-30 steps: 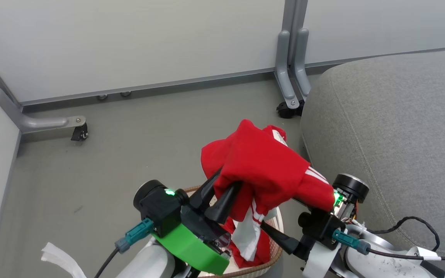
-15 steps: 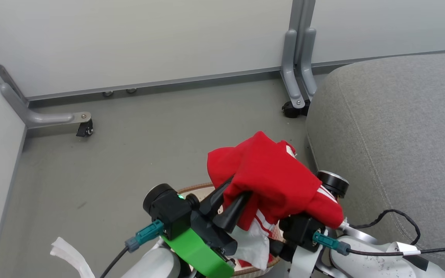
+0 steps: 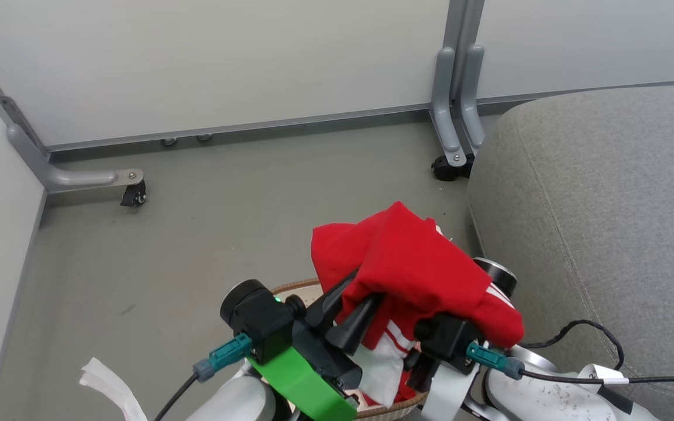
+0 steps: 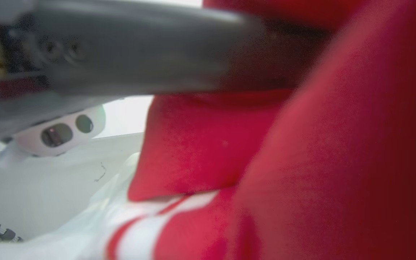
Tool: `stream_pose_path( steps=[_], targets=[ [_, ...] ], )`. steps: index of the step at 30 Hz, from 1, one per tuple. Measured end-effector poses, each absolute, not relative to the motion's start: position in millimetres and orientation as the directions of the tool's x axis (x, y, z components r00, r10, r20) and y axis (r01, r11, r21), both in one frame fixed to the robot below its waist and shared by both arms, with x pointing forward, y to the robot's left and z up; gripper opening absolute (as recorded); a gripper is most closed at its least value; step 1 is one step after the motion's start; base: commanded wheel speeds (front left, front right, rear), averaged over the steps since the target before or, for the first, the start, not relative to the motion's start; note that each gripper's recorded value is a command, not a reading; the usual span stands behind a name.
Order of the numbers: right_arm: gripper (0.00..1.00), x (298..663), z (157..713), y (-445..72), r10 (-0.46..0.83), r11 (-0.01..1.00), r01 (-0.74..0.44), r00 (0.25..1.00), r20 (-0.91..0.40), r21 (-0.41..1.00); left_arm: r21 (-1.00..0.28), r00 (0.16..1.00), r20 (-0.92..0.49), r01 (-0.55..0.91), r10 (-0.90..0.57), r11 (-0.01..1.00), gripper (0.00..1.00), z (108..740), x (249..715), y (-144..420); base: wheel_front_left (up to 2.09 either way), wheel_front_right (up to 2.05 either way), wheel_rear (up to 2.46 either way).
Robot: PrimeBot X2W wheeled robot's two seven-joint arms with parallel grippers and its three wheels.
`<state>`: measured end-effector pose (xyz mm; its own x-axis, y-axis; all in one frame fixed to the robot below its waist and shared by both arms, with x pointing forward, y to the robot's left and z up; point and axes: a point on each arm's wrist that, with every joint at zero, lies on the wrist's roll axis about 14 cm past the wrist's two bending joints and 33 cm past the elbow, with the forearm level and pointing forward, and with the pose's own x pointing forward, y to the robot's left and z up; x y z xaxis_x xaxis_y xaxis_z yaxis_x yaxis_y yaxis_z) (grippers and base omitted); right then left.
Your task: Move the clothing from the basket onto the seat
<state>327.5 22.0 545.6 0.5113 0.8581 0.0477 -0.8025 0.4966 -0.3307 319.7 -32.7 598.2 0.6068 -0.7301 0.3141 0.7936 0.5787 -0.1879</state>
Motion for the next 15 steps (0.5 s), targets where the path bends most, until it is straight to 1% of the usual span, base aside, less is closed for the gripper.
stream_pose_path(
  steps=[7, 15],
  targets=[
    [0.0, 330.4, 549.8, 18.1, 0.836, 0.541, -0.79, 0.543, 0.08, -0.29, -0.188, 0.616, 0.315, 0.787, -0.722, 0.588, 0.0, 598.6, 322.5, -29.5, 0.0, 0.0, 0.0],
    [0.0, 344.2, 557.2, -2.1, 0.764, 0.645, -0.736, 0.632, 0.133, -0.205, -0.187, 0.639, 0.321, 0.766, -0.699, 0.615, 0.0, 600.2, 331.8, -21.5, 0.0, 0.0, 0.0]
  ],
)
